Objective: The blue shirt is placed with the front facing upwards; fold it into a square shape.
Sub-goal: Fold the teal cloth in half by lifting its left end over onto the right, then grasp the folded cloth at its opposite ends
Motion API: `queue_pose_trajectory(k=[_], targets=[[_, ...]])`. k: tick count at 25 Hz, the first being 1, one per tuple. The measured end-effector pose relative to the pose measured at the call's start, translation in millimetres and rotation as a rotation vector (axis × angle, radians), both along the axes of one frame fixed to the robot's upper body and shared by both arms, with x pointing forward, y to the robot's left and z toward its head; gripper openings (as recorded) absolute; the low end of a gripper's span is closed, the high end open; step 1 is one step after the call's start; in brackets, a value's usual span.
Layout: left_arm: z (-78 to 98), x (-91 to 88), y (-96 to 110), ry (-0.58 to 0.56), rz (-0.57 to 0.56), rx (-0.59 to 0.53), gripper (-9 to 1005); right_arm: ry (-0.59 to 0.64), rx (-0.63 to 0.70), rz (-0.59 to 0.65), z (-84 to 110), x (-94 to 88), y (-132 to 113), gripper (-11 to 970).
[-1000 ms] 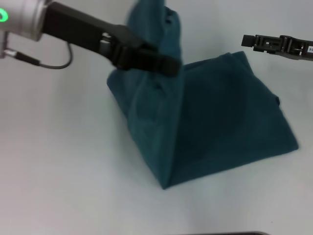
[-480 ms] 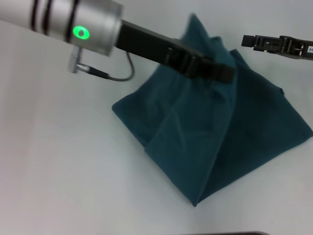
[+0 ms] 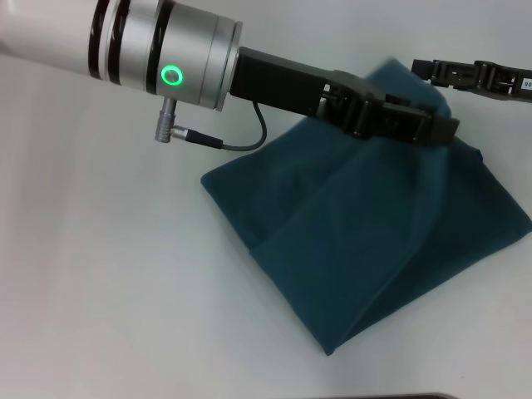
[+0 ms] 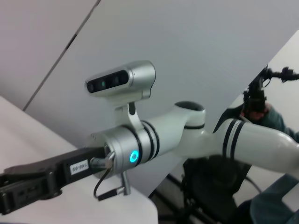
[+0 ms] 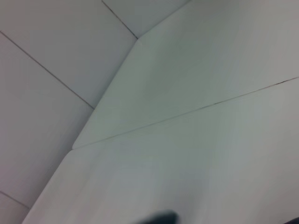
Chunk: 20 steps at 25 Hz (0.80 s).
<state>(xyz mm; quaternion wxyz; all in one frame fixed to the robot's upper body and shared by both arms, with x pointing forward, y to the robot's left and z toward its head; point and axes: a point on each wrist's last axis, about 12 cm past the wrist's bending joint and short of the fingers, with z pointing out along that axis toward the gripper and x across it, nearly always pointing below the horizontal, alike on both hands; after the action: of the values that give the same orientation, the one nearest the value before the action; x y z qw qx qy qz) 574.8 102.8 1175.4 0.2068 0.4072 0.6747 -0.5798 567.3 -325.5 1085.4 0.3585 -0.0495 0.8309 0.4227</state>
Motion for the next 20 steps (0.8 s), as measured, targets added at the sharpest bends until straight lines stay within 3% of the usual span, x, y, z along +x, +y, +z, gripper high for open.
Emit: queue_pose_trajectory(k=[1, 4, 9, 15, 20], targets=[[-0.3, -0.3, 0.1, 0.002, 0.001, -0.007, 97, 0.000, -0.001, -0.001, -0.1, 0.1, 0.0, 762], [-1.1, -0.5, 1.1, 0.002, 0.011, -0.020, 308, 0.000, -0.002, -0.003, -0.3, 0.2, -0.1, 762], [-0.9, 0.0, 2.5, 0.001, 0.022, -0.030, 544, -0.002, -0.002, -0.008, 0.9, 0.8, -1.4, 762], [-3.3, -0.6, 7.7, -0.003, 0.031, -0.021, 744, -0.006, -0.009, -0.019, 2.9, 0.8, -7.0, 762], [-10.4, -1.5, 27.8, -0.017, 0.079, 0.023, 825, -0.012, -0.016, -0.019, 5.1, -0.1, -11.2, 762]])
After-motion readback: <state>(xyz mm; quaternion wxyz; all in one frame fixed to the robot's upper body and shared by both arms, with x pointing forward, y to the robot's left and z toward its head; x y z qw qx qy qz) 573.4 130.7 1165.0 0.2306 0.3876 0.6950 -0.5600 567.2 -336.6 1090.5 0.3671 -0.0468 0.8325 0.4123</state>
